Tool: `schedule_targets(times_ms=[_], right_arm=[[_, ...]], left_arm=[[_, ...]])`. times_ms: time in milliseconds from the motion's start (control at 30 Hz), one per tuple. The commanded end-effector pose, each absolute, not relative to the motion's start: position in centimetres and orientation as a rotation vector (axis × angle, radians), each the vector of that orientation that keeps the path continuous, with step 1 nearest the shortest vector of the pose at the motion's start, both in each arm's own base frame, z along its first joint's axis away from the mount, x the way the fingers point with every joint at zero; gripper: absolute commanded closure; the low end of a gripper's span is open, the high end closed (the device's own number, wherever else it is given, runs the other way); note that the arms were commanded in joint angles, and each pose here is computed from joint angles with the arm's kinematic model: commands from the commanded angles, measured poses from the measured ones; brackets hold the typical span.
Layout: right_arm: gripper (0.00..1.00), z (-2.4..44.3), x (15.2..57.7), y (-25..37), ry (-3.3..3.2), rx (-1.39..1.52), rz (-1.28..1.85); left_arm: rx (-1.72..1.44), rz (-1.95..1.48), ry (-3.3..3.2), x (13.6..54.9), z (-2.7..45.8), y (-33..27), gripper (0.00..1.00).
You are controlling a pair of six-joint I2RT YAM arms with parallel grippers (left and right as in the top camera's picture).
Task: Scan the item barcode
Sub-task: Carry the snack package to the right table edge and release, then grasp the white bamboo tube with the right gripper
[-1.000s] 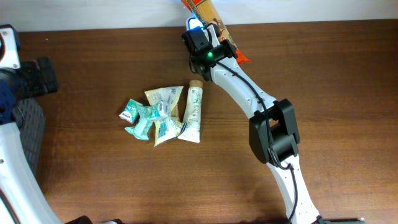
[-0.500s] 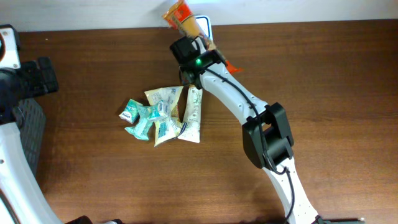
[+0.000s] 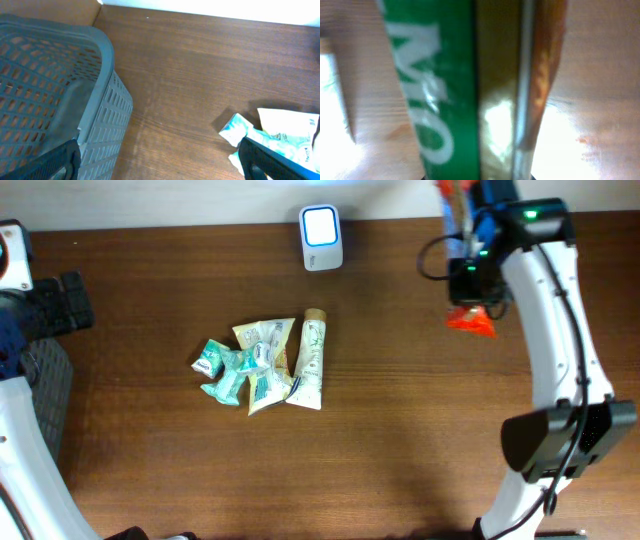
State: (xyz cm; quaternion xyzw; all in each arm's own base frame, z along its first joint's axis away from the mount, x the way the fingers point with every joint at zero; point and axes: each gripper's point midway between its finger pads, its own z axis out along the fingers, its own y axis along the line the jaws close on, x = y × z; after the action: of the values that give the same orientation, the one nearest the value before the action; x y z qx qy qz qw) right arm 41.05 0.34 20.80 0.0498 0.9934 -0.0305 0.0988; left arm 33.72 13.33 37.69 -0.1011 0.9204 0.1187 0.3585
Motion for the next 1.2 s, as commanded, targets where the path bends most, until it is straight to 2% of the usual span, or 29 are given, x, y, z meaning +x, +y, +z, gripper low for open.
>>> schedule_targets(times_ms=[0, 167, 300, 333, 400, 433, 467, 567, 667, 800, 1000, 1067, 1100, 1167], right_arm=[[0.96, 16.9, 40.4, -4.3, 3.007, 0.346, -0.096], [0.96, 8.0, 37.1, -10.2, 3.085, 0.634, -0.106], [0.96, 5.8, 34.5, -14.6, 2.985, 1.062, -0.217], [0.9, 5.8, 34.1, -15.4, 2.97, 1.108, -0.221], [0.58, 5.8, 33.8, -15.3, 2.99, 1.1, -0.2], [0.47, 5.7, 33.6, -14.7, 3.029, 1.052, -0.155], [0.44, 5.9, 33.4, -14.0, 3.056, 1.035, -0.114], [0.43, 7.4, 33.5, -12.9, 3.094, 0.99, -0.06], [0.42, 11.7, 36.6, -9.2, 3.081, 0.754, 0.152], [0.42, 15.2, 42.1, 2.0, 2.935, 0.349, 0.608], [0.42, 10.6, 43.5, 16.7, 2.953, -0.009, 0.68], [0.49, 9.0, 43.2, 21.3, 2.944, -0.141, 0.692], [0.56, 8.1, 43.0, 23.1, 2.938, -0.195, 0.675], [0.62, 6.5, 42.8, 24.2, 2.963, -0.157, 0.575]], left_arm=[[-0.249, 0.303, 2.374, 33.8, 37.7, 13.4, 0.01], [-0.249, 0.303, 2.374, 33.8, 37.7, 13.4, 0.01], [-0.249, 0.303, 2.374, 33.8, 37.7, 13.4, 0.01], [-0.249, 0.303, 2.374, 33.8, 37.7, 13.4, 0.01], [-0.249, 0.303, 2.374, 33.8, 37.7, 13.4, 0.01], [-0.249, 0.303, 2.374, 33.8, 37.7, 13.4, 0.01], [-0.249, 0.303, 2.374, 33.8, 37.7, 13.4, 0.01], [-0.249, 0.303, 2.374, 33.8, 37.7, 13.4, 0.01], [-0.249, 0.303, 2.374, 33.8, 37.7, 13.4, 0.01], [-0.249, 0.303, 2.374, 33.8, 37.7, 13.4, 0.01], [-0.249, 0.303, 2.374, 33.8, 37.7, 13.4, 0.01], [-0.249, 0.303, 2.374, 33.8, 37.7, 13.4, 0.01], [-0.249, 0.303, 2.374, 33.8, 37.7, 13.4, 0.01], [-0.249, 0.303, 2.374, 33.8, 37.7, 13.4, 0.01]])
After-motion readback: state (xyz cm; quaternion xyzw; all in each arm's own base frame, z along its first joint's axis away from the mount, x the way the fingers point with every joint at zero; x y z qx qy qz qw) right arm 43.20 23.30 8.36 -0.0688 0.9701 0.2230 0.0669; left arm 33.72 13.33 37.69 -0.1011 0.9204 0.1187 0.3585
